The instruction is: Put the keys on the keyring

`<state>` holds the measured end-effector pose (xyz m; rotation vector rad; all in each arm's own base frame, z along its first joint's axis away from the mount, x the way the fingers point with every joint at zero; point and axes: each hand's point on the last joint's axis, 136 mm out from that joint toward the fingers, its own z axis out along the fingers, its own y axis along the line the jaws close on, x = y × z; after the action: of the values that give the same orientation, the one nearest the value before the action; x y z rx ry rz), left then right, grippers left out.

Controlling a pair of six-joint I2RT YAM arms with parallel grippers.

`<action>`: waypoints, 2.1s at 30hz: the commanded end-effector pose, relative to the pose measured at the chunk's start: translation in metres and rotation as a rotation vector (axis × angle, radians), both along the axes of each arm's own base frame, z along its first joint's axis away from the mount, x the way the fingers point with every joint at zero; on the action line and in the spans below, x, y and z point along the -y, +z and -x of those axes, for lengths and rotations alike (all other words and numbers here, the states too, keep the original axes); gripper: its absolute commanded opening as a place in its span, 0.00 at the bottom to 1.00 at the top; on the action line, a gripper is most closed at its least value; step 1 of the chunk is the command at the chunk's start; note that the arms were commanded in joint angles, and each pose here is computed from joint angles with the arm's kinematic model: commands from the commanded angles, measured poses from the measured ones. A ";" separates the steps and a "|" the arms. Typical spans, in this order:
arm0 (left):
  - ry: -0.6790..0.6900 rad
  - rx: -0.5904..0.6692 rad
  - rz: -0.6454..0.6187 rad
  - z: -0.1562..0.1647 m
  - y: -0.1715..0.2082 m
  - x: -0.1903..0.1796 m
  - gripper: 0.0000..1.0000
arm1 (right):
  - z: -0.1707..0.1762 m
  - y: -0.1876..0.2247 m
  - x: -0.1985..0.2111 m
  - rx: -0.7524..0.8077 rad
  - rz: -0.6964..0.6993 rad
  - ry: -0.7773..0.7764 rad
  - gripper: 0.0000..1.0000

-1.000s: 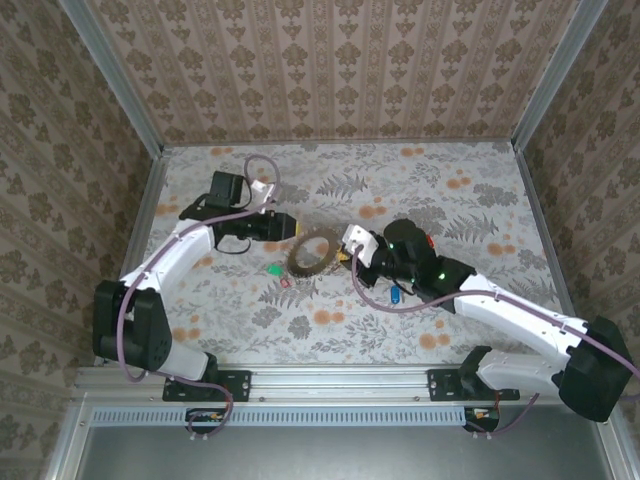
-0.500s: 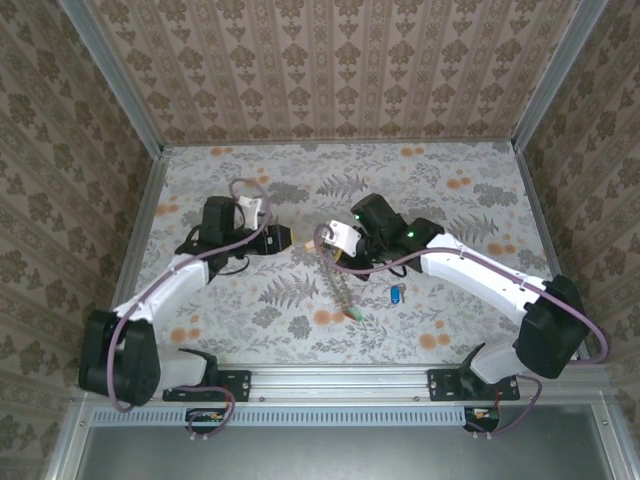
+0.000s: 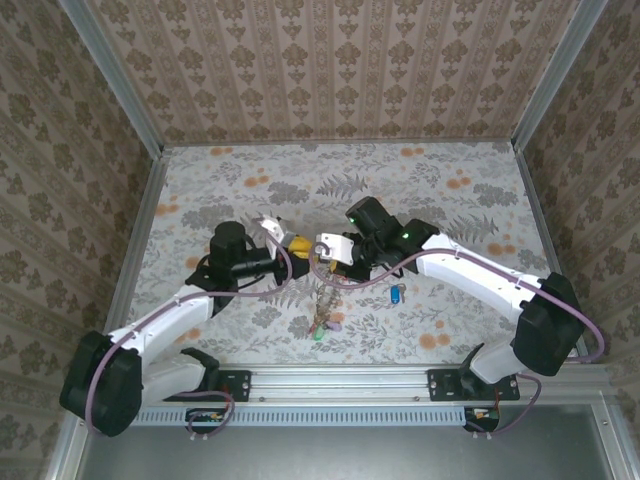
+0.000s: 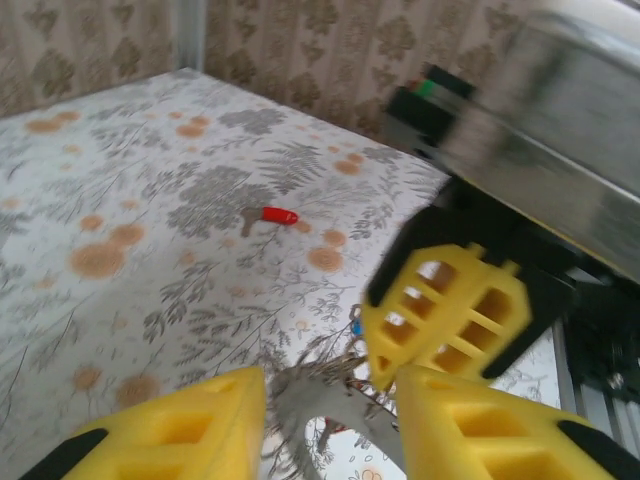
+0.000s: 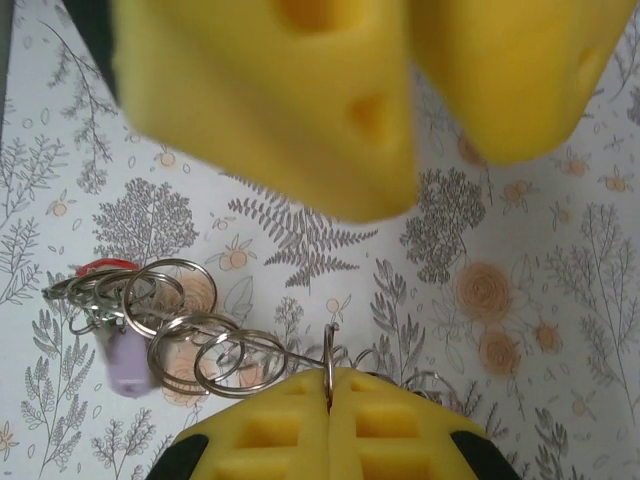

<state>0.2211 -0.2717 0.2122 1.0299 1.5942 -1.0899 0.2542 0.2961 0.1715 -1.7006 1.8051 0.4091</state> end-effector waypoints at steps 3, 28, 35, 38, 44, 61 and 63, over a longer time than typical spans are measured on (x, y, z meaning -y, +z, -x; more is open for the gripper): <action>-0.148 0.164 0.013 0.011 0.007 0.010 0.36 | 0.004 0.023 -0.003 0.034 -0.116 0.087 0.00; -0.293 0.100 -0.018 0.011 -0.029 0.039 0.27 | -0.002 0.003 0.002 -0.081 -0.188 0.063 0.00; -0.293 0.098 -0.025 0.008 -0.032 0.042 0.16 | -0.001 0.001 0.001 -0.097 -0.193 0.062 0.00; -0.295 0.093 -0.021 0.007 -0.029 0.044 0.13 | -0.001 0.000 0.002 -0.104 -0.192 0.054 0.00; -0.316 0.092 -0.015 0.011 -0.027 0.047 0.03 | 0.001 -0.001 0.004 -0.116 -0.186 0.041 0.03; -0.226 0.090 0.168 -0.004 -0.010 0.044 0.00 | -0.012 0.005 0.027 0.036 -0.464 -0.125 0.25; -0.226 0.078 0.182 -0.006 -0.010 0.045 0.00 | -0.017 0.013 0.032 0.075 -0.510 -0.153 0.25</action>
<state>0.2251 -0.3165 0.1757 1.1650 1.4326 -1.2789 0.2574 0.2594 0.1449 -1.3242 1.7406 0.6527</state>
